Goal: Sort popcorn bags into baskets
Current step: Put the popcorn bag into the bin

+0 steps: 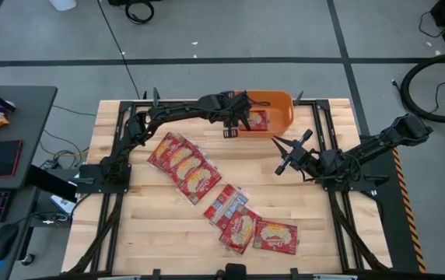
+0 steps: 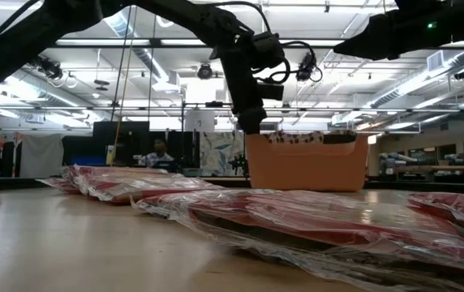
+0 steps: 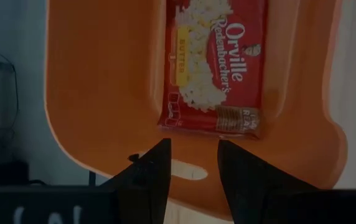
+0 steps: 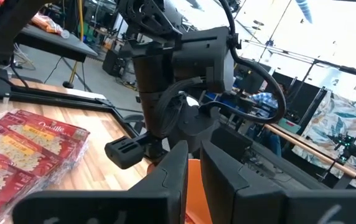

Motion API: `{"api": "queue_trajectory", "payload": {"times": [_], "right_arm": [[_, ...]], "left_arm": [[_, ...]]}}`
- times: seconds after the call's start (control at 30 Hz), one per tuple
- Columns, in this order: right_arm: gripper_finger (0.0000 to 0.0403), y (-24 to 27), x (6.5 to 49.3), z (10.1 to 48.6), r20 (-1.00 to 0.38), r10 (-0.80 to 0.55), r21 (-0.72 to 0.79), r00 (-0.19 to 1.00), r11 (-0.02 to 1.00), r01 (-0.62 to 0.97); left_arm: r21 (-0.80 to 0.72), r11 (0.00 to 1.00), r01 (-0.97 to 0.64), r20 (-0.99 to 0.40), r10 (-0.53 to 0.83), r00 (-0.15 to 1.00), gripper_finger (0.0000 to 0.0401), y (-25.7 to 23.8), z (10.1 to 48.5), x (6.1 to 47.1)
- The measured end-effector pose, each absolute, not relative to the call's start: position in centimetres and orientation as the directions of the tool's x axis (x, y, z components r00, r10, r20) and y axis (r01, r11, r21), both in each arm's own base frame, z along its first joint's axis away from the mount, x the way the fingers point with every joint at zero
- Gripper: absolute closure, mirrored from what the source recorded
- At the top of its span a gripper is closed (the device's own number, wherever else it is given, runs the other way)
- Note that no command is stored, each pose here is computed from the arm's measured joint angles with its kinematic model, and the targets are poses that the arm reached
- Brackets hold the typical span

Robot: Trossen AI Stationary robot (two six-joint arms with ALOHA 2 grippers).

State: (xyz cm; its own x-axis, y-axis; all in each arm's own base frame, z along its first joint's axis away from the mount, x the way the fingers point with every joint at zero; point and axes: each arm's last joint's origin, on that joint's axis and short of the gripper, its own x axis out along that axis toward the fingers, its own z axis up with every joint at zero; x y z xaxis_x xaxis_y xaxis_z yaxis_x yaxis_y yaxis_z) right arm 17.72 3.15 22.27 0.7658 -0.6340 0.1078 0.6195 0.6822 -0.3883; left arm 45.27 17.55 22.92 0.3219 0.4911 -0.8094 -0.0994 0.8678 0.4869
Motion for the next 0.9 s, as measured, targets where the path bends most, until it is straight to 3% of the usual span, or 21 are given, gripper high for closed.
{"api": "queue_trajectory", "payload": {"times": [0.33, 0.5, 0.6, 0.73, 0.9], "right_arm": [[0.0355, 3.1, 17.7, 22.3, 0.105, -0.644, -0.392, 0.758, 0.674, 0.627], [0.0355, 3.2, 17.4, 22.2, 0.083, -0.724, -0.411, 0.685, 0.601, 0.685], [0.0355, 3.4, 17.1, 22.2, 0.067, -0.767, -0.439, 0.638, 0.552, 0.709], [0.0355, 3.8, 17.0, 22.2, 0.066, -0.755, -0.452, 0.652, 0.560, 0.695], [0.0355, 3.8, 17.2, 22.2, 0.080, -0.712, -0.449, 0.698, 0.599, 0.663]], "left_arm": [[0.517, 0.850, -0.100, -0.749, 0.506, 0.427, 0.0264, 16.8, 26.2, 45.1], [0.397, 0.918, 0.004, -0.774, 0.333, 0.538, 0.0264, 14.2, 28.8, 44.5], [0.324, 0.942, 0.086, -0.808, 0.228, 0.544, 0.0264, 12.1, 29.8, 43.9], [0.167, 0.975, 0.147, -0.882, 0.082, 0.464, 0.0264, 9.2, 29.4, 43.2], [-0.014, 0.992, 0.125, -0.961, -0.047, 0.271, 0.0264, 5.4, 27.4, 42.0]]}}
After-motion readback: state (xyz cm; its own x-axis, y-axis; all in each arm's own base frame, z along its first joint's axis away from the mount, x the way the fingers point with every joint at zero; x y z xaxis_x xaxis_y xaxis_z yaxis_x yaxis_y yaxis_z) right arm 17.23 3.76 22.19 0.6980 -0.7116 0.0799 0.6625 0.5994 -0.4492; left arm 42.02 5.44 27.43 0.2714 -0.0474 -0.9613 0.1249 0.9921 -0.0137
